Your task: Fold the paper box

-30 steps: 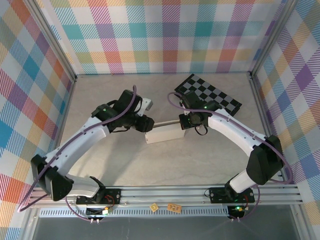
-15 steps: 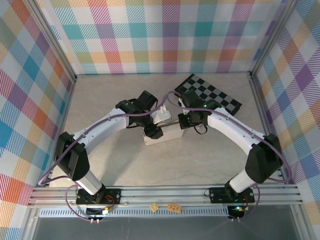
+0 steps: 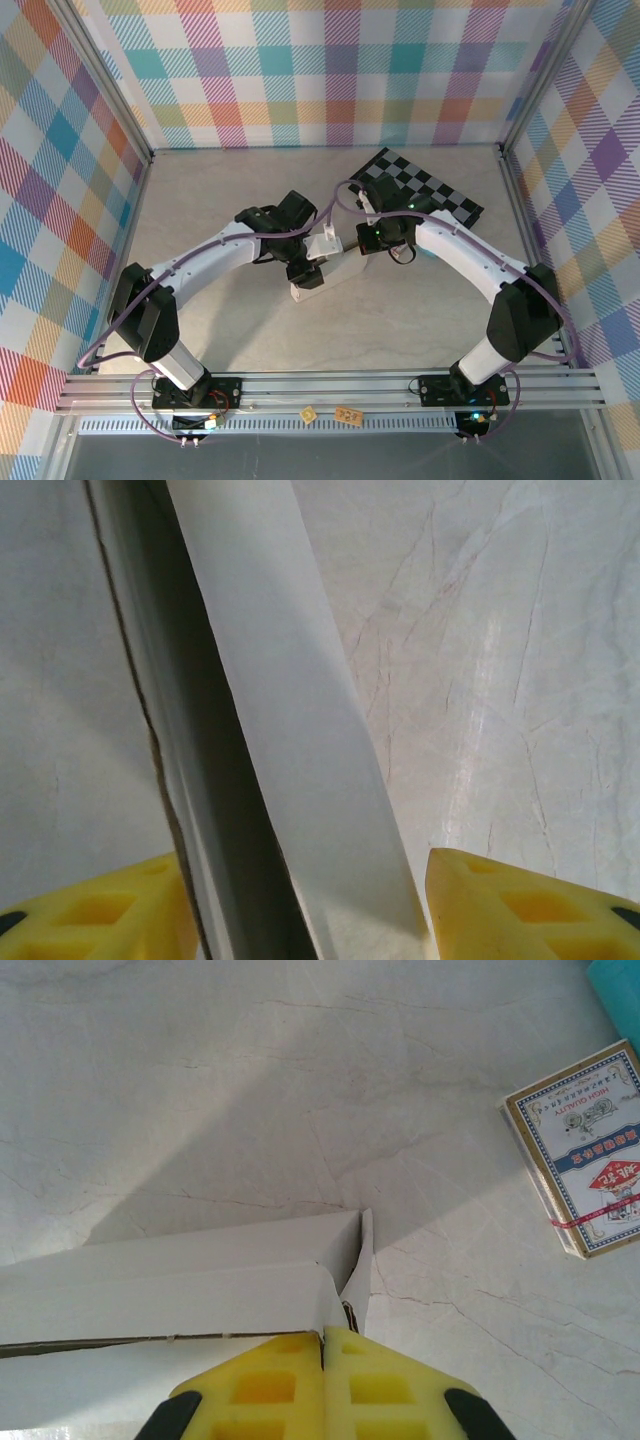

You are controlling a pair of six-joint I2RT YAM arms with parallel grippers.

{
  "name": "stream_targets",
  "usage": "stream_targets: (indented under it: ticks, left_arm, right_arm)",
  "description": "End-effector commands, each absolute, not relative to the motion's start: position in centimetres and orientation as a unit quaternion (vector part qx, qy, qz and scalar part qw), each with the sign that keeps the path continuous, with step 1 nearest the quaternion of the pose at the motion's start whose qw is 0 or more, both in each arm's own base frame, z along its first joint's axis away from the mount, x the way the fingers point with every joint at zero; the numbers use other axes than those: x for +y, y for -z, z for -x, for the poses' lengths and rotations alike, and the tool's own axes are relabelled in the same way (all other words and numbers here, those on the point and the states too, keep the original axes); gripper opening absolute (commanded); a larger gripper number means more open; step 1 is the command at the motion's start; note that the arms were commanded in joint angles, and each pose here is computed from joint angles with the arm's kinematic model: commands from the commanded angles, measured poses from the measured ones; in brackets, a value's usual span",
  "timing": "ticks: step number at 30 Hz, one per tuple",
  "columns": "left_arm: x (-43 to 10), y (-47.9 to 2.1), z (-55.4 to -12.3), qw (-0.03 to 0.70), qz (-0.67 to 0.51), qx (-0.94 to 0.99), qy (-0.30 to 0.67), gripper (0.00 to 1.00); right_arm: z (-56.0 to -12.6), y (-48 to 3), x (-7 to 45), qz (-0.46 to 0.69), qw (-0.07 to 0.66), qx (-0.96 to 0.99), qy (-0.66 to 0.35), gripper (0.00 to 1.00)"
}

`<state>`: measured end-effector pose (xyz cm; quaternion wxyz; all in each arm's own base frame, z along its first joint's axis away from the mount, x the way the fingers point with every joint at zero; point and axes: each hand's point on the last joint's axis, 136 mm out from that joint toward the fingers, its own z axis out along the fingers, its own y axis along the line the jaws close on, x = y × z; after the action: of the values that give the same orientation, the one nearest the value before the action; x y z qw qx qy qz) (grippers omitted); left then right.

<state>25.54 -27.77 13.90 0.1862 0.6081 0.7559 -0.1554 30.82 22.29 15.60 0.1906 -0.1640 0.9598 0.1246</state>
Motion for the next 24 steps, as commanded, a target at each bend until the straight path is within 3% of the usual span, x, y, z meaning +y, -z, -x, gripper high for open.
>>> stream_targets:
  ticks: [1, 6, 20, 24]
  left_arm:
    - [-27.4, -12.7, -24.8, 0.173, -0.625, 0.748, 0.138, 0.59]
    - [-27.5, -12.5, -25.4, 0.182, -0.621, 0.753, 0.117, 0.56]
    - [-27.3, -12.5, -26.7, 0.201, -0.589, 0.773, 0.126, 0.31]
    - [-27.0, -12.5, -27.0, 0.200, -0.587, 0.775, 0.125, 0.30]
  right_arm:
    - [-29.6, -14.6, 22.5, 0.183, 0.151, 0.963, -0.125, 0.00]
    - [-29.7, -14.7, 22.6, 0.182, 0.152, 0.963, -0.126, 0.00]
    - [-29.4, -14.7, 22.5, 0.216, 0.147, 0.953, -0.155, 0.00]
    - [-29.4, -15.0, 22.2, 0.223, 0.143, 0.951, -0.161, 0.00]
